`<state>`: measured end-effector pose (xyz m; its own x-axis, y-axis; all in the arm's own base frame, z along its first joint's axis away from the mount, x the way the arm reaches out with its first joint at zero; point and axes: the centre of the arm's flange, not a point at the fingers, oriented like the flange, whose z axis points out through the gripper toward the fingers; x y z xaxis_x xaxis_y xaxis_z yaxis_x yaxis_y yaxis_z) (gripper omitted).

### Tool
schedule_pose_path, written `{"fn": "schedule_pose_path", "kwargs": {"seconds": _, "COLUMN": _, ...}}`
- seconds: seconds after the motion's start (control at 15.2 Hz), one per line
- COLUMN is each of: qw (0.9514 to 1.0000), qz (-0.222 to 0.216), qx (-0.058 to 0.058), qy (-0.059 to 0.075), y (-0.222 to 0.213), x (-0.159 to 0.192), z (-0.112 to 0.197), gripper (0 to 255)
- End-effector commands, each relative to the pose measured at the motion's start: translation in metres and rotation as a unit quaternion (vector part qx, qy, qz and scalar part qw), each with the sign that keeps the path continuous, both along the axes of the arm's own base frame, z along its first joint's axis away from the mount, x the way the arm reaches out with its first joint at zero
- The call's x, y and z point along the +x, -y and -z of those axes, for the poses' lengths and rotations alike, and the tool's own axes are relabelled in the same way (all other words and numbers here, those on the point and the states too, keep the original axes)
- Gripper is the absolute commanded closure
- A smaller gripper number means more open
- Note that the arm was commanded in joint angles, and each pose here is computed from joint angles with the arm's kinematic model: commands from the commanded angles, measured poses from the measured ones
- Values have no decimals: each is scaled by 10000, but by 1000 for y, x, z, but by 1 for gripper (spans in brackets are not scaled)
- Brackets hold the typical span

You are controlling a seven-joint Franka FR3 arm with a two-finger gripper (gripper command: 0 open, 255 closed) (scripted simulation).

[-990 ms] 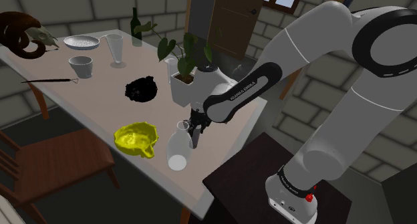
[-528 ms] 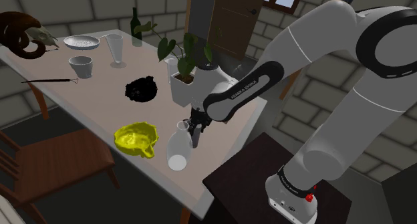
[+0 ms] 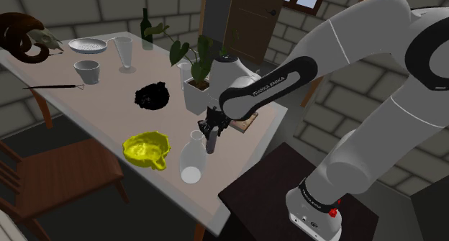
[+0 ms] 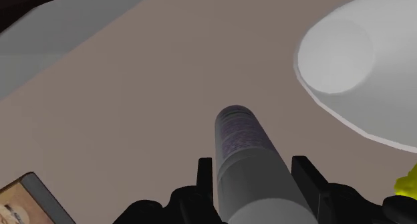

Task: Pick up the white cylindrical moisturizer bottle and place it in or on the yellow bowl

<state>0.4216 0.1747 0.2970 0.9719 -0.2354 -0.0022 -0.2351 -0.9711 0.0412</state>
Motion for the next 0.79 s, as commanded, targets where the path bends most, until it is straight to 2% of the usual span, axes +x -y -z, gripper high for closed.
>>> {"fn": "schedule_pose_path", "kwargs": {"seconds": 0.0, "qw": 10000, "qz": 0, "qx": 0, "qy": -2, "y": 1, "x": -1, "z": -10, "gripper": 255}}
{"fn": "schedule_pose_path", "kwargs": {"seconds": 0.73, "qw": 10000, "qz": 0, "qx": 0, "qy": -2, "y": 1, "x": -1, "z": -68, "gripper": 255}}
